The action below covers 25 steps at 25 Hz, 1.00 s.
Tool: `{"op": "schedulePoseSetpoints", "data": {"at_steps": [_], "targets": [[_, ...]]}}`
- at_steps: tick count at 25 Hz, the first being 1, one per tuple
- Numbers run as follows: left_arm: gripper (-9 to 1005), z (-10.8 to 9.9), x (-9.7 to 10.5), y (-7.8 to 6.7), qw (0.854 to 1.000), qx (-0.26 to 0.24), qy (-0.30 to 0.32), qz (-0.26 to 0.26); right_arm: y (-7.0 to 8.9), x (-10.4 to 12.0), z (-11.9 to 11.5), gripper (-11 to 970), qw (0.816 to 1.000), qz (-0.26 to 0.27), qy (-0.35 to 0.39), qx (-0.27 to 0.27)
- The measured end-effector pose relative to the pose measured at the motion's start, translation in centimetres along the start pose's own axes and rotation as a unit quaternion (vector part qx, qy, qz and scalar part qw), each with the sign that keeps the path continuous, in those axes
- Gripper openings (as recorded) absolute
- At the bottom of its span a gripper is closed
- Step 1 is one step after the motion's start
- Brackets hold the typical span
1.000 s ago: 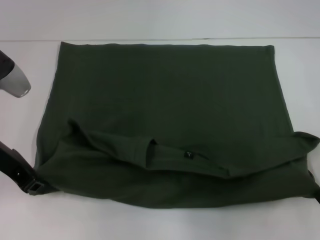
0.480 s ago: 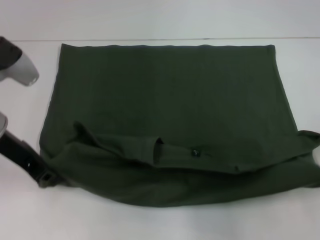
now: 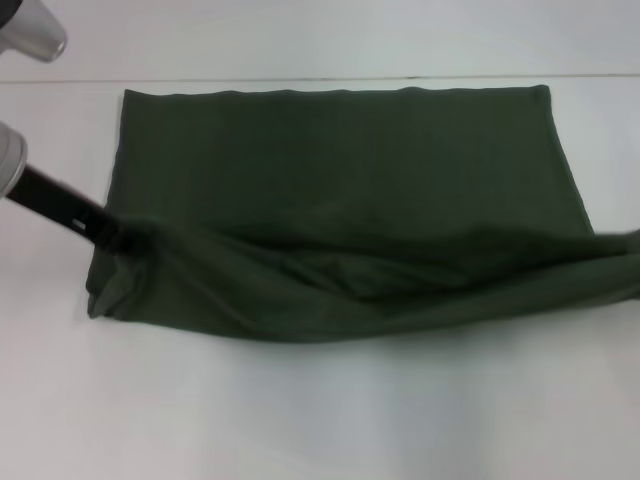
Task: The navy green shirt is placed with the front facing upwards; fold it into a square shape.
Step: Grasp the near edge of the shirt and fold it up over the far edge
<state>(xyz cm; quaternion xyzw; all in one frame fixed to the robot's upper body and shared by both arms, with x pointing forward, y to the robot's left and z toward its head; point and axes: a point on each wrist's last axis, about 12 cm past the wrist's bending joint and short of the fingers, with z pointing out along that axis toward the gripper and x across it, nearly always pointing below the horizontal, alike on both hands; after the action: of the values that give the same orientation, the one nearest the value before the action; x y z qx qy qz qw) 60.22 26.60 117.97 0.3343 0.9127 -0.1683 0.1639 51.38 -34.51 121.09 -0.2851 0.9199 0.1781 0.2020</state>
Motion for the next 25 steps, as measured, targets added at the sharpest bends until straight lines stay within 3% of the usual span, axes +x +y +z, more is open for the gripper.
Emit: {"op": "schedulePoseSetpoints", "data": {"at_steps": [18,25], "targets": [[45,-0.5,-3.3,0.6,0.995,-0.049,-0.08,-0.025,-1.6,-2.5,-1.7,52,0.994,-0.055,-0.091,0.029],[45,-0.3,-4.5,1.0,0.989,-0.08,-0.118,-0.038,-3.5,-3.1,-0.9,58,0.987,-0.065,-0.127,0.07]]}}
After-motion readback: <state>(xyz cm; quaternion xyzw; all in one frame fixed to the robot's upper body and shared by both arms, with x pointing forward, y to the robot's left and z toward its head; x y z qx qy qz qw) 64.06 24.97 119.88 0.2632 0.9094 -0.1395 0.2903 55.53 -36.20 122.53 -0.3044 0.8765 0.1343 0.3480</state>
